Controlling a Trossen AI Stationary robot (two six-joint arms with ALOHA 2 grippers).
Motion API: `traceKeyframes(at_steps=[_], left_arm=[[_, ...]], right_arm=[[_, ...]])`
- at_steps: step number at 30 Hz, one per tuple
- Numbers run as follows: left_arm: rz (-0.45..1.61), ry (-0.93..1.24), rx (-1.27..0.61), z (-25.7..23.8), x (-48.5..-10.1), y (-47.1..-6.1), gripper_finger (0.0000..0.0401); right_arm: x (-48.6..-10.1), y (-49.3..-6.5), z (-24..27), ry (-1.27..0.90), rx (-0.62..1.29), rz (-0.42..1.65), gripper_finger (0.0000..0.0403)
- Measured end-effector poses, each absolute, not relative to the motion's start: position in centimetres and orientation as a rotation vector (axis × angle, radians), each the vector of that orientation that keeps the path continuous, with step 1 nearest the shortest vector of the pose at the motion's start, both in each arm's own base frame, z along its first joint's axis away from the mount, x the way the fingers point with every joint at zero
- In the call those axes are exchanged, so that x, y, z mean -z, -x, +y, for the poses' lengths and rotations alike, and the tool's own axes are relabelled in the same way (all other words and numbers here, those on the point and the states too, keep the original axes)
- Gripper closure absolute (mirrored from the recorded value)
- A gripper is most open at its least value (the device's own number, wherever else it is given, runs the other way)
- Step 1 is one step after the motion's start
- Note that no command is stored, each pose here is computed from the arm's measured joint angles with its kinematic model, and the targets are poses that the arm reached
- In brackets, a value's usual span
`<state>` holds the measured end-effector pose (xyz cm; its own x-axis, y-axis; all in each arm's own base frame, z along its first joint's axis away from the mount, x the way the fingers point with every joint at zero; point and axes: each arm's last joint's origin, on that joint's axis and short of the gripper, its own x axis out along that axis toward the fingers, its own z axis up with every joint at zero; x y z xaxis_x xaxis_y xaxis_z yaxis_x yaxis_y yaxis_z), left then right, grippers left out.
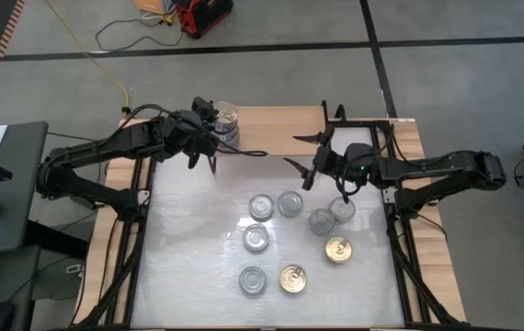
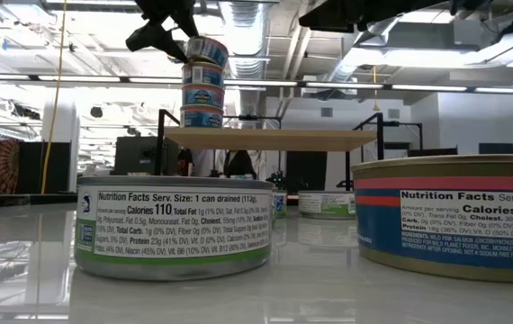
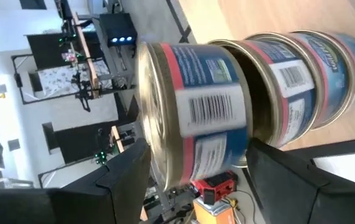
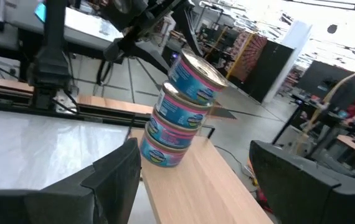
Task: Stack canned seafood by type on shelf
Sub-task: Stack the blue tuna can on top of the other blue tuna cans on the shelf, then put the green tuna can on the shelf
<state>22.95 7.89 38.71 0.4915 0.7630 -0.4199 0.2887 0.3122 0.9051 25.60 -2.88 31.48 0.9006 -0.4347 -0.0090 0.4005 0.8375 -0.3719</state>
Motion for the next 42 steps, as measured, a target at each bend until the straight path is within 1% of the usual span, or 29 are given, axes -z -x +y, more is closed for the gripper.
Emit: traceKeyframes(at_steps=[3, 6, 11, 15, 18, 22, 25, 28, 30, 32, 35, 39, 42], left_arm=[[1.058, -1.254, -0.432, 8.2, -38.9, -22.9, 0.0147], [1.071, -1.257, -0.425, 8.2, -38.8, -22.9, 0.0147], [1.084, -1.261, -0.428, 8.1, -38.7, -22.8, 0.0147], [1.036, -1.241, -0.444, 7.4, -38.9, -23.1, 0.0147], [0.980, -1.232, -0.441, 6.6, -39.1, -23.4, 0.0147], [0.922, -1.275, -0.413, 5.2, -39.4, -23.9, 0.0147], [0.871, -1.322, -0.361, 3.8, -39.5, -24.3, 0.0147], [0.778, -1.321, -0.275, 2.1, -39.6, -24.7, 0.0147], [0.683, -1.228, -0.229, 1.0, -39.6, -25.0, 0.0147], [0.592, -1.061, -0.222, 0.0, -39.5, -25.7, 0.0147], [0.574, -0.794, -0.186, -1.2, -38.2, -26.9, 0.0147], [0.689, -0.498, -0.075, -2.9, -34.8, -28.9, 0.0147], [0.800, -0.374, 0.012, -4.8, -31.7, -30.8, 0.0147]], right_arm=[[-31.6, -26.0, -3.9, 0.348, 0.433, 0.035, 0.0072], [-31.2, -26.7, -5.1, 0.333, 0.421, 0.018, 0.0072], [-30.2, -28.5, -6.3, 0.315, 0.416, 0.068, 0.0072], [-29.7, -28.9, -6.3, 0.326, 0.406, 0.116, 0.0072], [-30.8, -27.9, -6.1, 0.325, 0.408, 0.111, 0.0072], [-32.4, -25.6, -5.6, 0.300, 0.417, 0.112, 0.0072], [-32.6, -24.1, -5.1, 0.267, 0.407, 0.137, 0.0072], [-32.9, -22.9, -4.3, 0.254, 0.418, 0.161, 0.0072], [-33.1, -22.2, -3.7, 0.248, 0.436, 0.178, 0.0072], [-33.0, -21.8, -3.1, 0.232, 0.427, 0.204, 0.0072], [-32.3, -21.9, -2.1, 0.184, 0.386, 0.231, 0.0072], [-29.0, -22.8, -0.5, 0.143, 0.313, 0.299, 0.0072], [-26.7, -23.4, 1.0, 0.121, 0.255, 0.308, 0.0072]])
